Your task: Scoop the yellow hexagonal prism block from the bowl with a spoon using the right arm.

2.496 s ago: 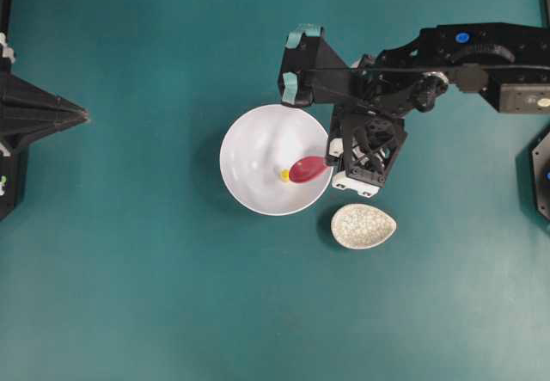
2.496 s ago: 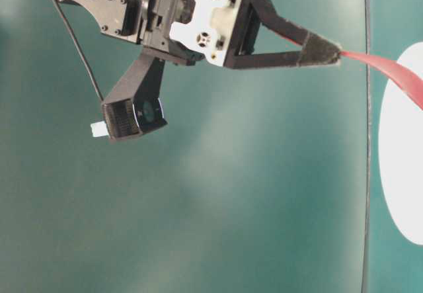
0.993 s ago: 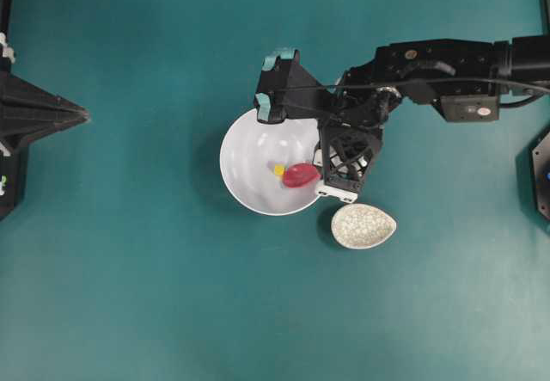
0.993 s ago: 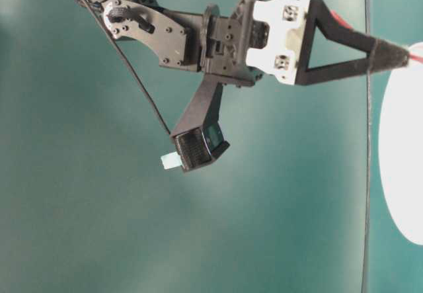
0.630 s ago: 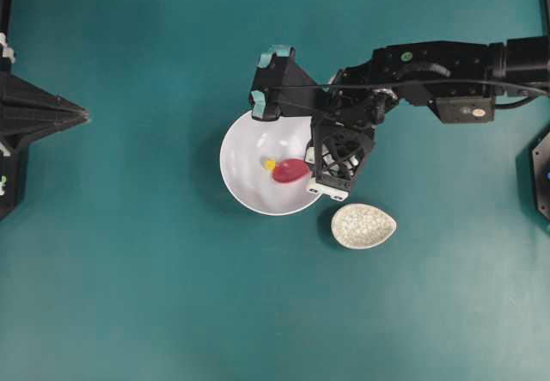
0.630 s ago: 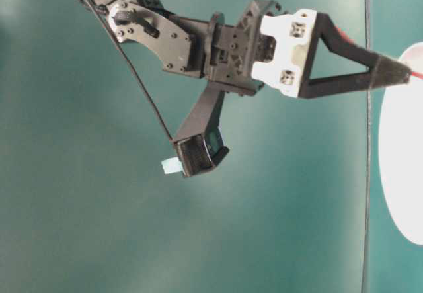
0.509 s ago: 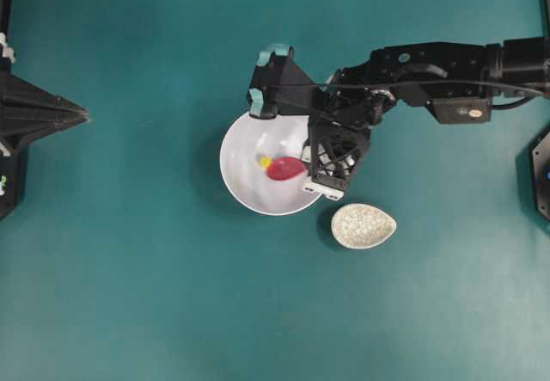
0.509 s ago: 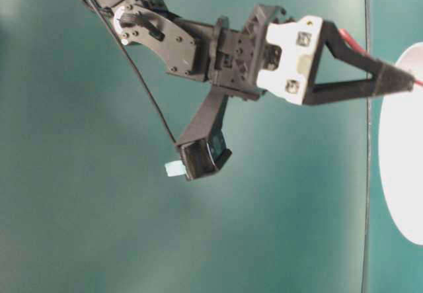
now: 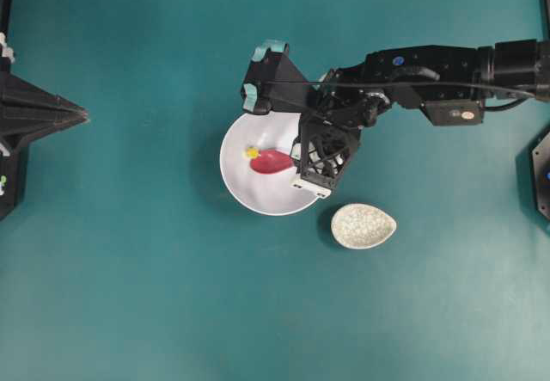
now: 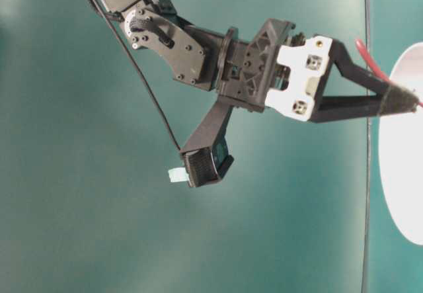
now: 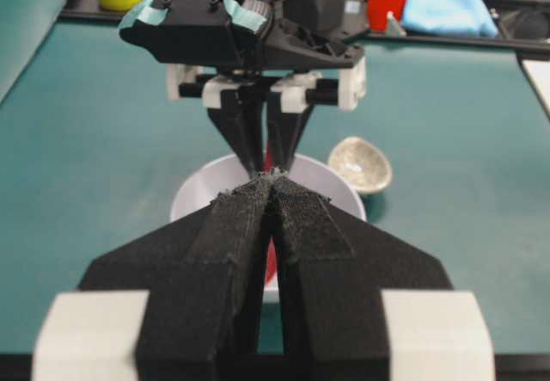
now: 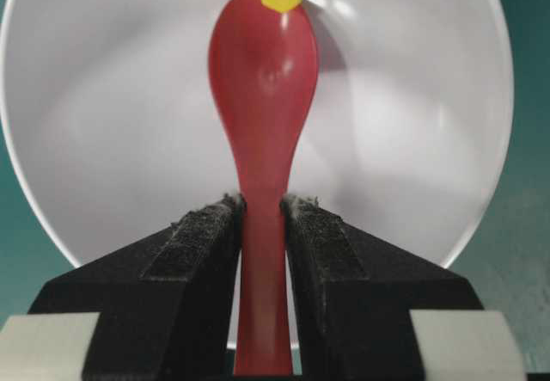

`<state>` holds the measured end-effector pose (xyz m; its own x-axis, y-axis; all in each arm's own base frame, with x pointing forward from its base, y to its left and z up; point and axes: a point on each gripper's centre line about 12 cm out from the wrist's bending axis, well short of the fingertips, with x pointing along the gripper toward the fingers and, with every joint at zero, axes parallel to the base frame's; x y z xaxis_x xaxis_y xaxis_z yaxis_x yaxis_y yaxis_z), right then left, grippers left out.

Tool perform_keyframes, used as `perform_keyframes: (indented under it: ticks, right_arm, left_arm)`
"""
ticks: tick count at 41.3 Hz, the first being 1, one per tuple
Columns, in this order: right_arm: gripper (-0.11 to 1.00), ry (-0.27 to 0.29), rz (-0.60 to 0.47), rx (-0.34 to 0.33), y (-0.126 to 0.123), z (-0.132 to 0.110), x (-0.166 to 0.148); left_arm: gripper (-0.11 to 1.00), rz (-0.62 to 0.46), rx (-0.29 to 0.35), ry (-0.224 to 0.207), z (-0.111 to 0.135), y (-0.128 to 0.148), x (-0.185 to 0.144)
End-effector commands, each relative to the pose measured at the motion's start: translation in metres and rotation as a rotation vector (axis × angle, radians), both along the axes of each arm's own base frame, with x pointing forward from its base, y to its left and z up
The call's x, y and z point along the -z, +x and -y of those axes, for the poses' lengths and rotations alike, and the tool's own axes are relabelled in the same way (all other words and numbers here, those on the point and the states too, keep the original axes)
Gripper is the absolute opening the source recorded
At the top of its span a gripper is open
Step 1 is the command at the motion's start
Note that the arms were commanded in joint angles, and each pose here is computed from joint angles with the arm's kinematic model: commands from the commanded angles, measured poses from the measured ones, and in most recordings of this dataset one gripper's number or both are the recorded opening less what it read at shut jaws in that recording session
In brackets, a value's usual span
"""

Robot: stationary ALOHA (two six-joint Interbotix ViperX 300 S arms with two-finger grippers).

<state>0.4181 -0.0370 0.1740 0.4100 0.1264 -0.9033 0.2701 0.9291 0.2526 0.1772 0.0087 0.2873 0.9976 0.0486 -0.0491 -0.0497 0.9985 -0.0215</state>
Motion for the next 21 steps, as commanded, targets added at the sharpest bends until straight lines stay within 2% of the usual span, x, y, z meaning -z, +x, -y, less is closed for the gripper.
perform_keyframes:
  ticks: [1, 21]
  right_arm:
    - [0.25, -0.015, 0.058, 0.008, 0.0055, 0.0025, -0.0132]
    - [0.25, -0.069, 0.061, -0.01, 0.0028, 0.0069, -0.0079]
  left_arm:
    - [0.0, 0.023, -0.001, 0.004, -0.0003, 0.0014, -0.0093]
    - [0.0, 0.021, -0.001, 0.001, -0.0003, 0.0016, -0.0091]
